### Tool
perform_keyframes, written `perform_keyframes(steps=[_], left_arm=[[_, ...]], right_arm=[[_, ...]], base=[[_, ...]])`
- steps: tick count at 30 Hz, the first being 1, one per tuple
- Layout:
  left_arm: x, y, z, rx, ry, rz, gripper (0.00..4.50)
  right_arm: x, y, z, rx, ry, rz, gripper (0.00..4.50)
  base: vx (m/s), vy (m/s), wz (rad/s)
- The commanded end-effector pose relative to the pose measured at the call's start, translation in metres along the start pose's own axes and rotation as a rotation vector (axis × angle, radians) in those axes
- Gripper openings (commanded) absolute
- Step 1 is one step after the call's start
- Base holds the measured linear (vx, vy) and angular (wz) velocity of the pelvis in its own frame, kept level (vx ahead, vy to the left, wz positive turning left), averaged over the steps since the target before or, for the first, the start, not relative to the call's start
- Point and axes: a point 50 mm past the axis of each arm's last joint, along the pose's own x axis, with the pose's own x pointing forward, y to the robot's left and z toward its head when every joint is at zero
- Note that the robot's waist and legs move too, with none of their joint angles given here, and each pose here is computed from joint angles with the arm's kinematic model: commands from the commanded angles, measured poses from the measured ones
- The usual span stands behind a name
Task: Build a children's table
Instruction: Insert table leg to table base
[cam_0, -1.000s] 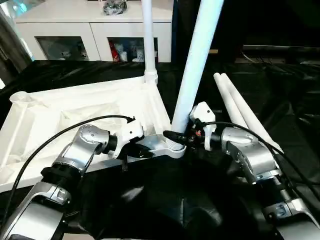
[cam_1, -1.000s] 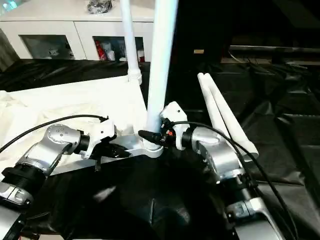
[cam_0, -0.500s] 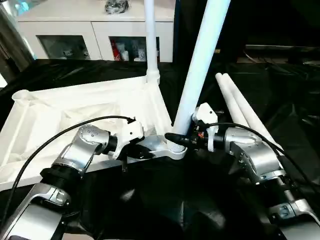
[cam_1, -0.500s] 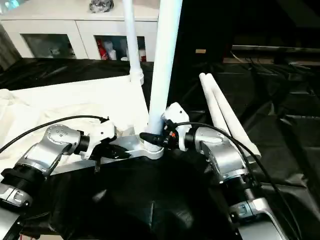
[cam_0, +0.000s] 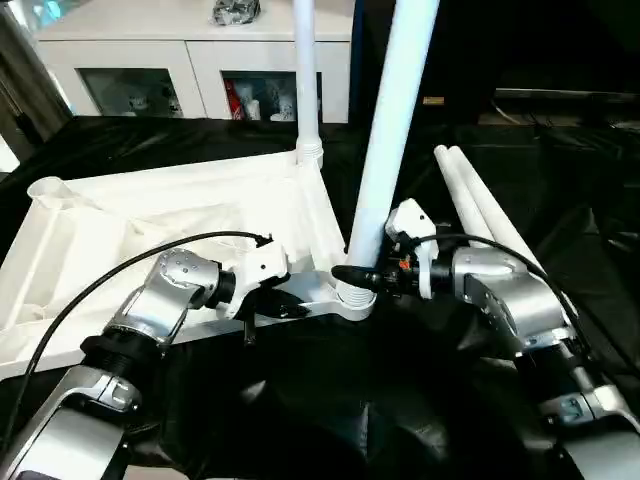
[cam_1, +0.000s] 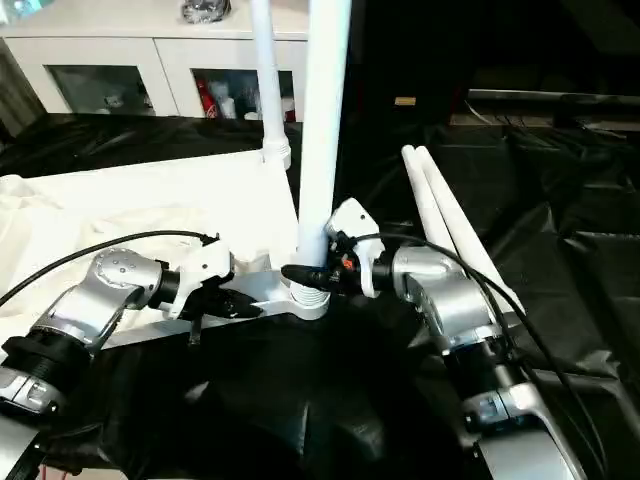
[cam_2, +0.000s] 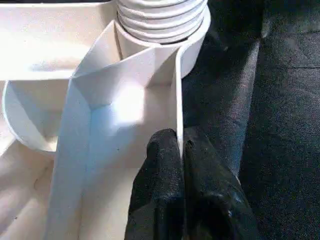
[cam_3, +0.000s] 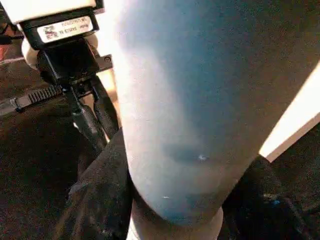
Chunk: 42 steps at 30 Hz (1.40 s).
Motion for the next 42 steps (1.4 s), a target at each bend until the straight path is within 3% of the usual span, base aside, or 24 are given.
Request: perform_keyframes(steps=[1,11,15,20,27,28,31,37,40,42], left_arm=[[0.003,-0.004,0.003,0.033,0.022,-0.049,0.0],[0.004,-0.005,0.001,0.035,0.032,-0.054,0.0],[0.004,-0.005,0.001,0.03,0.032,-0.055,0.0],[0.003,-0.003,0.001,0.03,0.031,-0.042,0.0],[0.002,-0.001,0.001,0.029,0.037,-0.032,0.0],[0.001,0.0,0.002,0.03,0.037,-0.028,0.0],[0.001,0.0,0.002,0.031,0.038,-0.026,0.0],[0.0,0.002,0.003,0.035,0.042,-0.017,0.0],[0.0,0.002,0.003,0.035,0.042,-0.015,0.0],[0.0,0.003,0.003,0.036,0.042,-0.013,0.0]], right_arm=[[0.01,0.009,-0.027,0.075,0.146,0.072,1.89],[0.016,0.011,-0.023,0.09,0.149,0.099,1.89],[0.014,0.006,-0.028,0.181,0.091,0.033,1.89],[0.004,0.003,-0.046,0.291,0.047,-0.047,1.89],[-0.005,0.006,-0.066,0.348,0.031,-0.119,1.89],[-0.009,0.007,-0.075,0.387,0.006,-0.169,1.89],[-0.011,0.008,-0.08,0.406,-0.012,-0.199,1.89],[-0.016,0.013,-0.079,0.391,-0.129,-0.252,1.89],[-0.017,0.014,-0.077,0.378,-0.138,-0.247,1.89],[-0.016,0.021,-0.077,0.283,-0.082,-0.226,1.89]], base=[[0.0,0.0,0.0],[0.0,0.0,0.0],[0.0,0.0,0.0],[0.0,0.0,0.0],[0.0,0.0,0.0],[0.0,0.0,0.0],[0.0,0.0,0.0],[0.0,0.0,0.0],[0.0,0.0,0.0],[0.0,0.0,0.0]])
